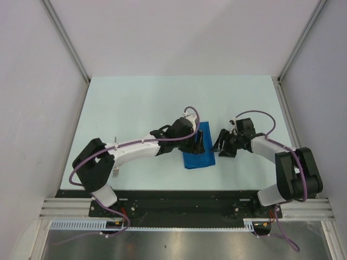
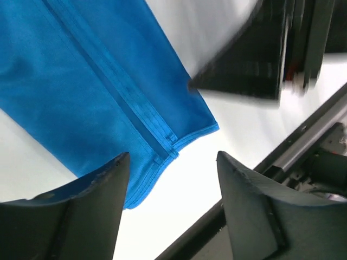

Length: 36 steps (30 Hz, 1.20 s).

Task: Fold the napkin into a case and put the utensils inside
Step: Pick up the 2/3-rectangle-folded napkin at the center of the board.

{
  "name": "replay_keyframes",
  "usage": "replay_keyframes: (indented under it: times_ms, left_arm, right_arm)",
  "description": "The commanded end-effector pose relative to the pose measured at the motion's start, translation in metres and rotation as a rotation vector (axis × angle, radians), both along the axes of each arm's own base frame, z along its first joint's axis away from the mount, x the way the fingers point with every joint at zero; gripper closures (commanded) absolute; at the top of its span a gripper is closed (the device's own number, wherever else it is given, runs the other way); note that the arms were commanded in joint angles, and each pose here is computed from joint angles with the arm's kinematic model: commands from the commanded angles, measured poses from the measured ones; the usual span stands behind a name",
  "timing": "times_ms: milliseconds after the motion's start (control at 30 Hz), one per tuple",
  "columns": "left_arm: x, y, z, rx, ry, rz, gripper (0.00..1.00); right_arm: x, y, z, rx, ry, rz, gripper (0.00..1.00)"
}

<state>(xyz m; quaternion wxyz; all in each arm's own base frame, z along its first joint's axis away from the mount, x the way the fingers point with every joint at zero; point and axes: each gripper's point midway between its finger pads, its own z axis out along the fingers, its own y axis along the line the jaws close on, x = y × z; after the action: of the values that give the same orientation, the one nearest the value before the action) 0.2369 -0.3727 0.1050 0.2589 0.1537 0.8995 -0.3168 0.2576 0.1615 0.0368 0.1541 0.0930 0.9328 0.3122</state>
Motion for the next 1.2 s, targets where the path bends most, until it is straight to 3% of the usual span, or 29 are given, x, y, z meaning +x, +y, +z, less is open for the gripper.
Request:
replay_keyframes:
  times_ms: [0, 33, 300, 567, 900, 1067, 1167]
  left_arm:
    - [-0.013, -0.026, 0.022, 0.052, -0.152, -0.020, 0.28]
    - [-0.010, -0.021, 0.008, 0.134, -0.168, 0.019, 0.26]
    - [-0.027, -0.059, -0.026, 0.416, -0.257, 0.091, 0.32]
    - [-0.024, -0.081, -0.039, 0.490, -0.303, 0.113, 0.35]
    - [-0.027, -0.084, -0.066, 0.544, -0.260, 0.105, 0.43]
    - [-0.027, -0.079, -0.071, 0.579, -0.257, 0.119, 0.50]
    - [-0.028, -0.075, -0.070, 0.585, -0.254, 0.119, 0.59]
  right_arm:
    - [0.040, -0.028, 0.014, -0.076, -0.030, -0.090, 0.35]
    - [0.044, -0.035, 0.014, -0.096, -0.017, -0.115, 0.34]
    - [0.059, -0.083, 0.024, -0.183, 0.039, -0.306, 0.27]
    - [0.056, -0.089, 0.039, -0.182, -0.034, -0.279, 0.26]
    - [0.063, -0.081, 0.041, -0.138, -0.079, -0.240, 0.25]
    - [0.062, -0.073, 0.036, -0.098, -0.078, -0.200, 0.24]
    - [0.062, -0.066, 0.035, -0.059, -0.094, -0.173, 0.16]
